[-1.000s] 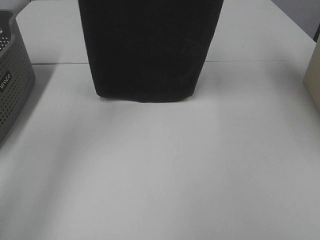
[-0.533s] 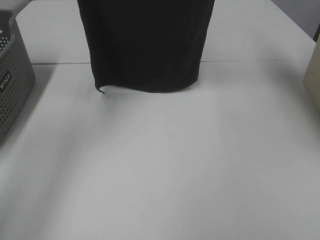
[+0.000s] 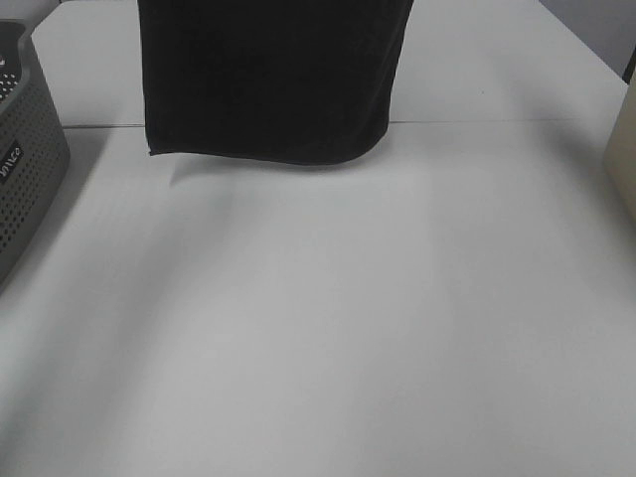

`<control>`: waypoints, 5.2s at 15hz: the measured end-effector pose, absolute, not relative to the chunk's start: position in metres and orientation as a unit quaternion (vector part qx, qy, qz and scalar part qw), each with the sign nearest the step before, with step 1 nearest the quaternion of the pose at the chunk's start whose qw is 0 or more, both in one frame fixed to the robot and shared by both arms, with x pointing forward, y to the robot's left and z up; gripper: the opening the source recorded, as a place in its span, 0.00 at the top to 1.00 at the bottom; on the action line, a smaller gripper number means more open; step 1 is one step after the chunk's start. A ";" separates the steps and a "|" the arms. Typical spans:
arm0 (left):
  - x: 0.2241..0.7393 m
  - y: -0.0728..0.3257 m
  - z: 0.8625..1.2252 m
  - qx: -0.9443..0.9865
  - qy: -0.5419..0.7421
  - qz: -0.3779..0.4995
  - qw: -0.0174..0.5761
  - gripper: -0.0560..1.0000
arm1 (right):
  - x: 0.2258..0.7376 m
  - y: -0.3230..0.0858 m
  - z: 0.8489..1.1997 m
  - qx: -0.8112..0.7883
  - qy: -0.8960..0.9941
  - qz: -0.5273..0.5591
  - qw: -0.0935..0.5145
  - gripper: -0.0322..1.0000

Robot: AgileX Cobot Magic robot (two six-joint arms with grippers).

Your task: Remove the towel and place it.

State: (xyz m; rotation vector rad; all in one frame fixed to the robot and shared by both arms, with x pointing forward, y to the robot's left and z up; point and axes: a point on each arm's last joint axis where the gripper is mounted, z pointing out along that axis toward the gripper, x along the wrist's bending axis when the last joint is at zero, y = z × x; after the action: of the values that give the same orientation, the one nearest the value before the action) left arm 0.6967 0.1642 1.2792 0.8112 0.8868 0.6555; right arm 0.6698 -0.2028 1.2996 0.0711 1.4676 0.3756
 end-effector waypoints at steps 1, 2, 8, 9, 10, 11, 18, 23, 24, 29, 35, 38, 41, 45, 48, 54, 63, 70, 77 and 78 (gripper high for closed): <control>0.697 0.164 1.279 0.375 0.410 0.303 0.775 0.95 | 0.670 -0.203 1.300 0.032 0.665 0.170 0.726 0.96; 0.702 0.162 1.276 0.374 0.406 0.304 0.776 0.95 | 0.675 -0.206 1.298 0.037 0.654 0.178 0.735 0.96; 0.722 0.156 1.262 0.361 0.396 0.314 0.783 0.95 | 0.705 -0.214 1.280 0.036 0.598 0.182 0.780 0.96; 0.724 0.156 1.260 0.358 0.401 0.319 0.781 0.95 | 0.707 -0.214 1.278 0.036 0.595 0.182 0.782 0.96; 0.726 0.156 1.257 0.357 0.405 0.320 0.778 0.95 | 0.709 -0.213 1.277 0.034 0.587 0.184 0.788 0.96; 0.727 0.156 1.256 0.355 0.407 0.322 0.777 0.95 | 0.713 -0.212 1.275 0.032 0.576 0.186 0.795 0.96; 0.735 0.158 1.246 0.363 0.409 0.366 0.753 0.95 | 0.731 -0.208 1.253 0.030 0.562 0.193 0.804 0.96; 0.746 0.155 1.229 0.361 0.428 0.351 0.751 0.95 | 0.738 -0.212 1.243 0.039 0.572 0.195 0.796 0.96; 0.746 0.155 1.229 0.361 0.428 0.350 0.751 0.95 | 0.739 -0.213 1.243 0.043 0.571 0.199 0.795 0.96; 0.746 0.155 1.229 0.360 0.428 0.350 0.751 0.95 | 0.739 -0.213 1.244 0.041 0.570 0.197 0.797 0.96; 0.739 0.148 1.235 0.417 0.379 0.356 0.746 0.95 | 0.711 -0.227 1.256 0.110 0.692 0.208 0.683 0.96; 0.728 0.145 1.242 0.443 0.368 0.337 0.745 0.95 | 0.677 -0.232 1.275 0.129 0.745 0.211 0.620 0.96; 0.714 0.148 1.209 0.506 0.416 0.300 0.693 0.95 | 0.661 -0.236 1.268 0.141 0.805 0.189 0.544 0.96; 0.658 0.159 1.184 0.569 0.443 0.270 0.638 0.95 | 0.629 -0.234 1.252 0.152 0.893 0.168 0.389 0.96; 0.581 0.176 1.180 0.593 0.449 0.245 0.622 0.95 | 0.591 -0.229 1.277 0.171 0.882 0.232 0.372 0.96; 0.489 0.194 1.154 0.621 0.443 0.198 0.616 0.95 | 0.512 -0.234 1.228 0.207 0.921 0.223 0.243 0.96; 0.422 0.198 1.113 0.644 0.449 0.074 0.615 0.95 | 0.410 -0.247 1.194 0.218 0.923 0.243 0.204 0.96; 0.404 0.200 1.051 0.669 0.494 -0.003 0.556 0.95 | 0.380 -0.245 1.120 0.237 0.937 0.240 0.091 0.96; 0.384 0.206 1.001 0.688 0.528 -0.033 0.497 0.95 | 0.359 -0.235 1.048 0.110 0.956 0.271 -0.022 0.96; 0.378 0.202 0.994 0.700 0.521 -0.039 0.487 0.95 | 0.355 -0.233 1.039 0.084 0.955 0.282 -0.033 0.96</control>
State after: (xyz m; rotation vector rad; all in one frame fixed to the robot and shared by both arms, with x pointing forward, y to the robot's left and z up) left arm 0.3776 0.2025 0.9944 1.7018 1.2673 -0.0942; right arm 0.3551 -0.2332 1.0388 0.2704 3.0664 0.9040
